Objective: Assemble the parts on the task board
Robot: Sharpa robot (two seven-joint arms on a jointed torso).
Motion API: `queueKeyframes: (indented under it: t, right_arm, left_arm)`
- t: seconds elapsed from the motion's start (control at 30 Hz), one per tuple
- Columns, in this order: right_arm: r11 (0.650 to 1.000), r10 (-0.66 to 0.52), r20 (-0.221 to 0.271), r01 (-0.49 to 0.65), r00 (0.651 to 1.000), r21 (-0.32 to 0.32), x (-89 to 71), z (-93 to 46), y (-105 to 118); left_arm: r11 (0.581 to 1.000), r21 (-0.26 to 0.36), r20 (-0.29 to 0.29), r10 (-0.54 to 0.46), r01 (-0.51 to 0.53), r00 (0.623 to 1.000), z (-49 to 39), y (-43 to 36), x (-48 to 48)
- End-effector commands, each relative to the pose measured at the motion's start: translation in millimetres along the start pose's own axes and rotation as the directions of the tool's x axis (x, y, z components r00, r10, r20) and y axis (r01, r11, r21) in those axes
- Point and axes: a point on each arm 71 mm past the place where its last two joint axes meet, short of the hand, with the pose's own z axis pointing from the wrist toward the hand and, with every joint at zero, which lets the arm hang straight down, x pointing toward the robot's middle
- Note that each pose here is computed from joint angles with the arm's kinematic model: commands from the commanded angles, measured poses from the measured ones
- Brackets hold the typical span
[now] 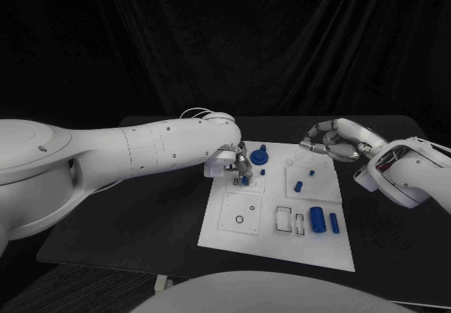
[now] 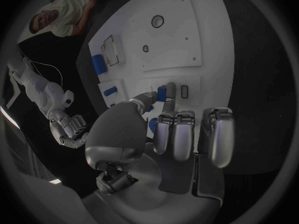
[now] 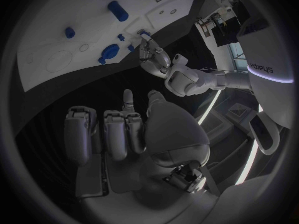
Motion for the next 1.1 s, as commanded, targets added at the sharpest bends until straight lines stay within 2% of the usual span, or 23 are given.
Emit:
queueKeyframes:
  t: [0.03,1.1]
  right_arm:
    - [1.000,0.001,0.001,-0.001,1.000,0.009,0.4,-0.8,-1.2]
    - [1.000,0.001,-0.001,-0.001,1.000,0.015,0.0,-1.7,-2.5]
  left_arm:
    - [1.000,0.020,-0.014,0.000,0.001,1.000,1.0,-2.6,1.6]
    - [1.000,0.013,-0.025,-0.002,0.003,1.000,7.1,-2.8,5.4]
